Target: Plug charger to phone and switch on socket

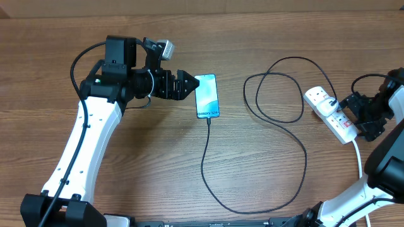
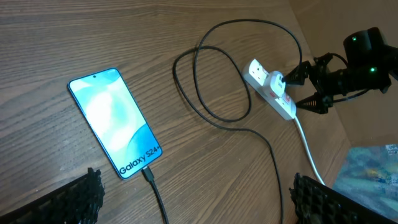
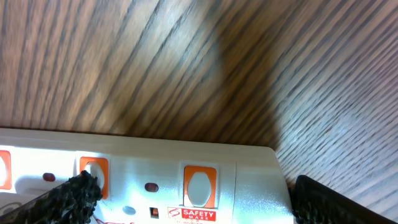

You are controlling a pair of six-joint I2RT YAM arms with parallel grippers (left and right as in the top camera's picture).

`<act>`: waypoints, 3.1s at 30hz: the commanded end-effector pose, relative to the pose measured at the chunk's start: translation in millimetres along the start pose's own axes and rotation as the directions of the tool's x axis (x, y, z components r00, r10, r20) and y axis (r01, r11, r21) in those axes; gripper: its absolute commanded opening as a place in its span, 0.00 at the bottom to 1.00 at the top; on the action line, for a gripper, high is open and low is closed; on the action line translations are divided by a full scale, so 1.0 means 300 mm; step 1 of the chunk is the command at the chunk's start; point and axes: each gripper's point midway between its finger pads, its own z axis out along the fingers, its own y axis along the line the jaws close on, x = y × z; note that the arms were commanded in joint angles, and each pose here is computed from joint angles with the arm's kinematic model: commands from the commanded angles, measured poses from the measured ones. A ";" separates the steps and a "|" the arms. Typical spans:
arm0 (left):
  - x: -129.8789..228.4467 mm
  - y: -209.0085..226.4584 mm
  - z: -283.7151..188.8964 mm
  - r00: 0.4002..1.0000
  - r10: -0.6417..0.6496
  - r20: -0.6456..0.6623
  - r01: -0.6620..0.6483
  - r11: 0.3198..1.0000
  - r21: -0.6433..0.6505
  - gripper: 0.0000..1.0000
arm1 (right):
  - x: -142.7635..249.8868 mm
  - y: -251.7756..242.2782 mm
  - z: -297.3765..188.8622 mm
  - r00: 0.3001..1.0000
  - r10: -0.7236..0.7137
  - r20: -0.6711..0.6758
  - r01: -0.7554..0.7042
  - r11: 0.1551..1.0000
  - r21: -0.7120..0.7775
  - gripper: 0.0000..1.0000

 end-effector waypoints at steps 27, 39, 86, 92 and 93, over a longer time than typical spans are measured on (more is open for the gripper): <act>-0.010 0.005 -0.026 1.000 0.001 0.019 0.000 0.998 -0.061 1.00 | 0.091 0.052 -0.256 0.979 -0.139 0.146 0.139 0.990 0.013 1.00; -0.016 0.072 -0.035 0.999 0.034 0.026 -0.029 0.984 -0.178 1.00 | 0.111 0.064 -0.454 0.934 -0.186 0.306 0.207 0.978 -0.038 1.00; -0.024 0.067 -0.034 0.999 0.030 0.036 -0.023 0.985 -0.170 1.00 | 0.118 0.131 -0.049 0.973 -0.112 0.204 0.136 0.985 -0.109 0.04; -0.022 0.067 -0.034 0.999 0.029 0.033 -0.022 0.985 -0.171 1.00 | 0.085 0.162 -0.029 0.967 -0.109 0.228 0.143 0.980 -0.140 0.04; -0.022 0.067 -0.034 0.999 0.029 0.034 -0.023 0.985 -0.171 1.00 | 0.078 0.167 -0.032 0.965 -0.108 0.239 0.145 0.979 -0.145 0.04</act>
